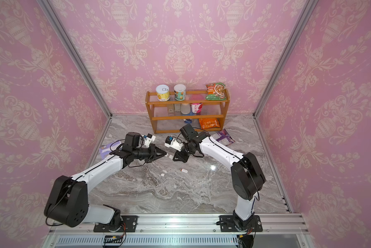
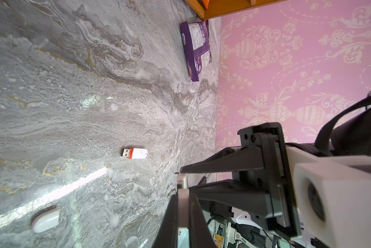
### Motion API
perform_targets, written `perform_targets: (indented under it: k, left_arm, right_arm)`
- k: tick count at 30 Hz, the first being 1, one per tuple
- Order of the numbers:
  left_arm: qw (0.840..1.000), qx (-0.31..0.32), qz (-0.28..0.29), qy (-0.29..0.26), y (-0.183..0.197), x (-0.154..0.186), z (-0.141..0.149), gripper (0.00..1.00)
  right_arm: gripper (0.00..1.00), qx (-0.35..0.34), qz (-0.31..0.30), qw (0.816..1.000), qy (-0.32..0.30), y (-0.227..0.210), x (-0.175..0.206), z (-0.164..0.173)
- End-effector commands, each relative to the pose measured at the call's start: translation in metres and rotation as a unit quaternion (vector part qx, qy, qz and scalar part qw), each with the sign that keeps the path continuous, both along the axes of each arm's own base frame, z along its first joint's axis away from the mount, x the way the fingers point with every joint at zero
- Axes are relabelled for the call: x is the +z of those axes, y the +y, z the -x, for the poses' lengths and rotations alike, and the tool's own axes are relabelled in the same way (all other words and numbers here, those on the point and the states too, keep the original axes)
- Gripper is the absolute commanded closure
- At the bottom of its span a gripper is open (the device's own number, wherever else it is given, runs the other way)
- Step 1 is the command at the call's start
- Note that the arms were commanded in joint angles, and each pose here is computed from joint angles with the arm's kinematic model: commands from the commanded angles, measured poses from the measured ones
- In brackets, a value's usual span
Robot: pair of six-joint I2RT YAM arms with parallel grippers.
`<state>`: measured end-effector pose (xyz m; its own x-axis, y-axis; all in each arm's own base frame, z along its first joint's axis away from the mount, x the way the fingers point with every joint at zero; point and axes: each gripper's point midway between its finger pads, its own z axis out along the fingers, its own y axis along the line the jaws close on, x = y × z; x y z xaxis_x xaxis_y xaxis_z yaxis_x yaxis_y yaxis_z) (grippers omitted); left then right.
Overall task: Close the usb drive cover
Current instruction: Close the cover of the USB drive.
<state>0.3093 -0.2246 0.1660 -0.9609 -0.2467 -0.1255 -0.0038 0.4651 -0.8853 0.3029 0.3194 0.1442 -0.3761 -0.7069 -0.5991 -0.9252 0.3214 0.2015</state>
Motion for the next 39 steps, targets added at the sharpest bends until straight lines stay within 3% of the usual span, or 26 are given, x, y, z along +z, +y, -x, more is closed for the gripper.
perform_targets:
  k: [1,21,28,33,37,39]
  left_arm:
    - [1.0,0.002,0.008,-0.004,-0.004,0.007,-0.006,1.0]
    - [1.0,0.0,0.015,0.0,-0.007,0.005,-0.008,1.0]
    - [0.999,-0.012,0.036,0.005,-0.017,0.007,-0.006,1.0]
    - [0.998,-0.058,0.035,-0.004,-0.031,0.007,0.007,1.0]
    - [0.994,-0.109,-0.019,-0.016,-0.04,0.001,0.026,1.0]
    - [0.992,-0.124,-0.014,-0.018,-0.045,0.002,0.031,1.0]
  right_arm:
    - [1.0,0.002,-0.016,0.999,-0.028,0.004,0.021,-0.001]
    - [1.0,0.011,-0.021,0.998,-0.054,0.014,0.027,0.001]
    - [1.0,-0.02,-0.067,0.994,-0.078,0.026,0.035,-0.011]
    - [1.0,-0.011,-0.09,0.99,-0.111,0.027,0.042,-0.01]
    - [1.0,0.011,-0.071,0.99,-0.121,0.023,0.044,-0.007]
    - [1.0,0.02,-0.064,0.99,-0.125,0.022,0.042,-0.005]
